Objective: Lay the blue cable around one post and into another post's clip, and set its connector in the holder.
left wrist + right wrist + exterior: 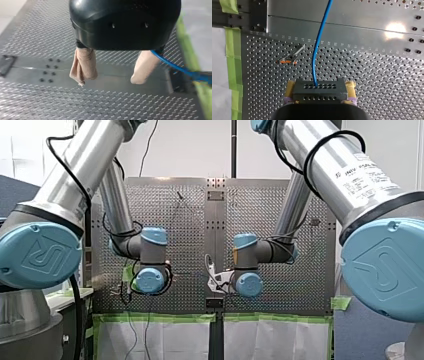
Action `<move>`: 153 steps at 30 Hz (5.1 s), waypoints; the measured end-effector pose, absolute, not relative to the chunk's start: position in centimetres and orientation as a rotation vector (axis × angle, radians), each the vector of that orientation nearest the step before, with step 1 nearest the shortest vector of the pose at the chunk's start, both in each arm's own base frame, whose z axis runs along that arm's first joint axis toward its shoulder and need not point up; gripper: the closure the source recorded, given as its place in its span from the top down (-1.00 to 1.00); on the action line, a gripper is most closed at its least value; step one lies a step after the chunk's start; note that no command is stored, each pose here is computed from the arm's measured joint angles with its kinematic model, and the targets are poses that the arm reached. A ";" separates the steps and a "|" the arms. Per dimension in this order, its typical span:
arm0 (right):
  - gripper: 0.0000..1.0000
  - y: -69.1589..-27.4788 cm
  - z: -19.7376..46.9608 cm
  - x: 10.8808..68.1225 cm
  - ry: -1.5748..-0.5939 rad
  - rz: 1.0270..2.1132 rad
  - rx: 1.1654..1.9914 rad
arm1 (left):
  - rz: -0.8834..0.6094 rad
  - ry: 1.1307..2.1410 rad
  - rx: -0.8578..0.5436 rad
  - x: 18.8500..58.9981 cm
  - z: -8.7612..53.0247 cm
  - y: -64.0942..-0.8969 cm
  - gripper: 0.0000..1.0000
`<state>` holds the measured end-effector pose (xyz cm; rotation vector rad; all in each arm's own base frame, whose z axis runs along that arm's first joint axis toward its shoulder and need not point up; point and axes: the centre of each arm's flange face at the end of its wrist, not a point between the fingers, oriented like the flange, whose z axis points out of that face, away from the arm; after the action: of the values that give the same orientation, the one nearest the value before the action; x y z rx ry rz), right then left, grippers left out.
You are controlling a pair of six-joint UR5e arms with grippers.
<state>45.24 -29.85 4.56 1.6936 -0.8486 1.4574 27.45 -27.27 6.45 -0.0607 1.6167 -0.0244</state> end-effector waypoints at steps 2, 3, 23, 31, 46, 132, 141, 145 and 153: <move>-1.00 -29.8 4.6 45.2 -0.849 1.457 1.694 | -0.028 1.640 -0.040 26.7 5.7 -27.6 1.00; -1.00 -29.8 4.6 45.2 -0.849 1.457 1.694 | -0.029 1.649 -0.031 26.4 5.3 -27.7 1.00; -1.00 -29.7 4.3 45.5 -0.857 1.456 1.699 | -0.047 1.676 -0.007 25.7 3.9 -28.2 1.00; -1.00 -29.4 7.3 48.1 -0.922 1.502 1.647 | -0.132 1.642 -0.055 26.7 6.0 -28.7 1.00; -1.00 -32.8 19.3 50.3 -0.938 1.577 1.491 | -0.153 1.540 -0.227 31.7 13.4 -29.0 1.00; -1.00 -38.5 51.3 56.5 -0.771 1.617 1.496 | -0.167 1.470 -0.295 51.1 46.1 -17.3 1.00; -1.00 -40.5 49.2 56.7 -0.795 1.584 1.507 | -0.142 1.581 -0.252 52.5 43.5 -17.2 1.00; -1.00 -41.6 48.2 56.9 -0.812 1.577 1.509 | -0.156 1.577 -0.237 53.0 43.4 -17.0 1.00; -1.00 -44.0 46.0 57.1 -0.838 1.553 1.517 | -0.174 1.603 -0.216 55.2 42.0 -17.1 1.00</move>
<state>57.07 -43.96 46.05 1.5169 -0.8376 1.5530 55.18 -17.10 41.96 -0.2164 1.6030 -0.1745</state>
